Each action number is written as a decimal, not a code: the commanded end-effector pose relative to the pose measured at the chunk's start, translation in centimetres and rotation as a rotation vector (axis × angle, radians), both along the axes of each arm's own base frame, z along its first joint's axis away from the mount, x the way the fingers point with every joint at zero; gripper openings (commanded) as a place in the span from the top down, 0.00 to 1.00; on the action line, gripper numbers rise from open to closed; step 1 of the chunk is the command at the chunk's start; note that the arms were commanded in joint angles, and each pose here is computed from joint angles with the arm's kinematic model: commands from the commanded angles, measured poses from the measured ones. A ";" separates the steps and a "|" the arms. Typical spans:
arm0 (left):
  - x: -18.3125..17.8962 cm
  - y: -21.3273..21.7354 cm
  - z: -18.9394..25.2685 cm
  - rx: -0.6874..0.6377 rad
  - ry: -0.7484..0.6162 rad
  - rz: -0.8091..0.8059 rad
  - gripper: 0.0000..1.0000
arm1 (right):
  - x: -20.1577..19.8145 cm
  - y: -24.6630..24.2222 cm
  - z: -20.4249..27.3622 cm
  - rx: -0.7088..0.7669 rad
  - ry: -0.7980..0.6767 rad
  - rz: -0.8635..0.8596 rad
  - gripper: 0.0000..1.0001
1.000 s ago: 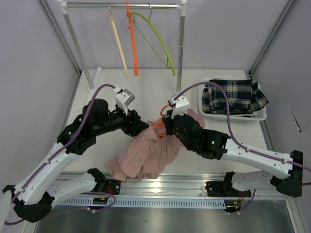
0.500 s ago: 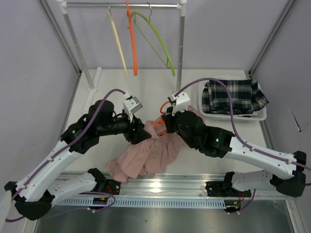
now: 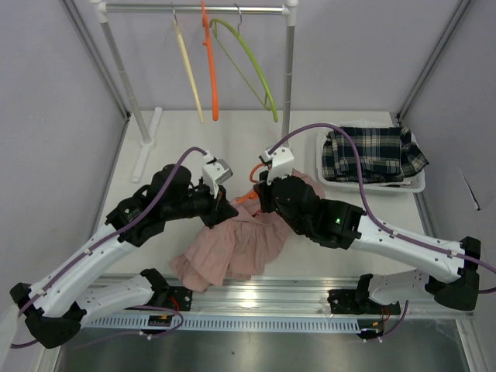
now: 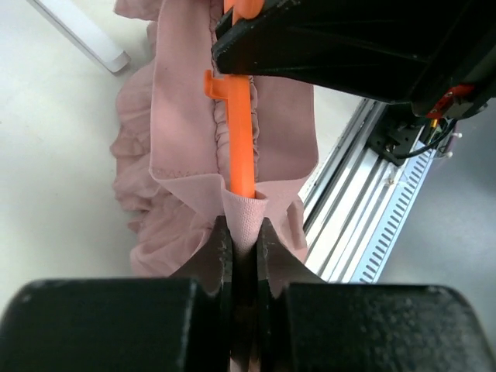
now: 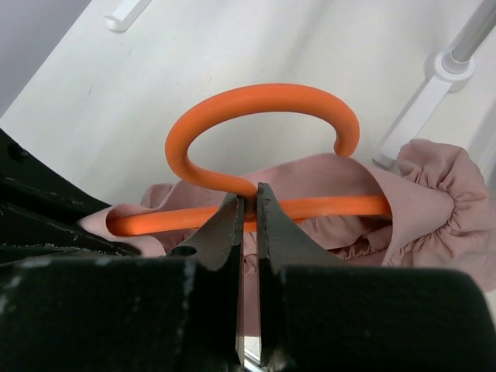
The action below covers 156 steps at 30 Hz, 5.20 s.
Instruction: Place the skirt on the hanger
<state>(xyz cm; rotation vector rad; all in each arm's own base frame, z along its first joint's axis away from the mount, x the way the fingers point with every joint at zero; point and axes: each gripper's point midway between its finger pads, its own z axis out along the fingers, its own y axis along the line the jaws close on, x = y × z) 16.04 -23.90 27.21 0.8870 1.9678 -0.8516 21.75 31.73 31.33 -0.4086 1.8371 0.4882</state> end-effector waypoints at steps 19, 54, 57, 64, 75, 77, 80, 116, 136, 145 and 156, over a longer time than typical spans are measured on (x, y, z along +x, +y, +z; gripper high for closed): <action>3.1 9.8 -0.3 0.081 -0.002 0.599 1.00 | 3.1 -1.7 5.0 0.154 -0.011 -0.070 0.13; 23.1 23.6 18.9 -0.098 -0.356 1.034 1.00 | 3.6 -7.2 6.6 0.232 0.050 0.058 0.12; 24.3 24.7 21.9 -0.071 -0.414 1.073 1.00 | 3.8 -6.7 6.8 0.236 0.056 0.079 0.12; 27.2 25.4 24.8 -0.116 -0.456 1.116 1.00 | 4.0 -6.1 7.2 0.247 0.051 0.103 0.12; 31.3 26.2 25.3 -0.180 -0.479 1.156 1.00 | 4.3 -6.2 6.9 0.237 0.058 0.100 0.12; 32.1 26.4 24.8 -0.184 -0.475 1.155 1.00 | 4.3 -6.4 6.9 0.234 0.057 0.094 0.12; 32.7 26.2 24.3 -0.197 -0.454 1.131 1.00 | 4.4 -6.5 6.6 0.231 0.058 0.086 0.12; 35.3 26.6 23.3 -0.379 -0.364 1.142 1.00 | 4.4 -7.0 5.5 0.233 0.069 0.059 0.13; 31.7 26.4 24.1 -0.350 -0.401 1.138 0.52 | 4.3 -7.4 5.0 0.231 0.075 0.048 0.13; 28.4 25.8 25.2 -0.304 -0.438 1.096 0.41 | 4.8 -7.7 4.4 0.196 0.090 0.025 0.13; 21.6 22.0 26.0 -0.398 -0.454 0.934 0.38 | 9.3 -12.8 1.6 0.098 0.171 -0.225 0.12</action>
